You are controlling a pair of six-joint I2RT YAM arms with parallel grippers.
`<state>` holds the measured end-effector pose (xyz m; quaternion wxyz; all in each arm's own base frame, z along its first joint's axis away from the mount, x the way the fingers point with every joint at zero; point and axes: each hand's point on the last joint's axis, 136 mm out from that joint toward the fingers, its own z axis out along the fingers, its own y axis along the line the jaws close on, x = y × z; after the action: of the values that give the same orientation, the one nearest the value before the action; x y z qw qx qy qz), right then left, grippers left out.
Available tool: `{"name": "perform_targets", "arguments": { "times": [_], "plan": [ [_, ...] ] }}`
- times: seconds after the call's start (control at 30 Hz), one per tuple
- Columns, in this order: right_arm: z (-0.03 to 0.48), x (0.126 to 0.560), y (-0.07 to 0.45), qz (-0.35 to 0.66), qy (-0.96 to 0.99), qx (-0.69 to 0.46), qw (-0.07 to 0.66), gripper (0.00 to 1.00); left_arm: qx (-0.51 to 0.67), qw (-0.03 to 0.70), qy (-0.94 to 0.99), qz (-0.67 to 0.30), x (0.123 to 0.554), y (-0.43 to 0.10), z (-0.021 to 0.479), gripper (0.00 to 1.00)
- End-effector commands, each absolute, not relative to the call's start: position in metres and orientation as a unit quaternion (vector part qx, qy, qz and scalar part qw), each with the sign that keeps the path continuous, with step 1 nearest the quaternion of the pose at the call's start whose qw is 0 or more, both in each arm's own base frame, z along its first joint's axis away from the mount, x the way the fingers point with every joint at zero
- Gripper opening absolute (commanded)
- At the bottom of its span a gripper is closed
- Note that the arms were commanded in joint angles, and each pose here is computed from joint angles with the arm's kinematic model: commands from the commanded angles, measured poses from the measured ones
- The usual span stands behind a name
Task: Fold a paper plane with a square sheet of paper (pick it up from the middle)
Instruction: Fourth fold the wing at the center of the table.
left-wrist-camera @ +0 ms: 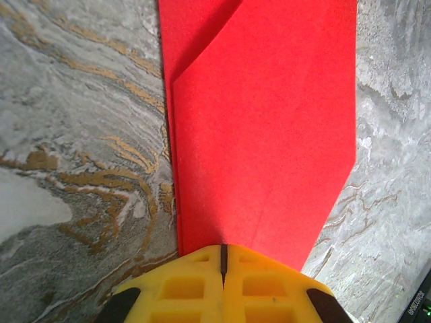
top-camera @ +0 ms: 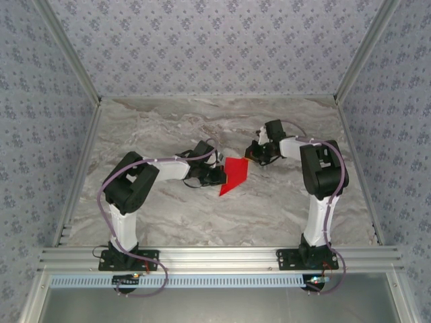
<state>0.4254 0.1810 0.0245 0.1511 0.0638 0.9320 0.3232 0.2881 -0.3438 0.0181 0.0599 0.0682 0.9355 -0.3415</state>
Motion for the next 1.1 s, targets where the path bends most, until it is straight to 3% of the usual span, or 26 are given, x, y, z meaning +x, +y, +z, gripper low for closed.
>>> {"name": "perform_targets", "arguments": {
  "times": [0.0, 0.23, 0.47, 0.87, 1.07],
  "plan": [
    [0.059, 0.441, 0.172, 0.302, 0.928, 0.066, 0.206, 0.0, 0.049, -0.026, 0.971, -0.233, 0.244, -0.298, -0.04, 0.0],
    [0.059, 0.378, 0.22, 0.327, 0.932, 0.025, 0.153, 0.0, 0.055, -0.001, 0.966, -0.251, 0.256, -0.309, -0.026, 0.0],
    [0.036, 0.344, 0.261, 0.354, 0.932, -0.001, 0.085, 0.0, 0.06, 0.019, 0.961, -0.27, 0.266, -0.318, -0.012, 0.0],
    [-0.009, 0.328, 0.24, 0.298, 0.954, 0.02, 0.036, 0.0, 0.069, 0.072, 0.934, -0.343, 0.288, -0.345, 0.044, 0.0],
    [-0.02, 0.322, 0.229, 0.266, 0.963, 0.021, 0.033, 0.0, 0.047, 0.095, 0.906, -0.411, 0.301, -0.356, 0.087, 0.12]
  ]
}}
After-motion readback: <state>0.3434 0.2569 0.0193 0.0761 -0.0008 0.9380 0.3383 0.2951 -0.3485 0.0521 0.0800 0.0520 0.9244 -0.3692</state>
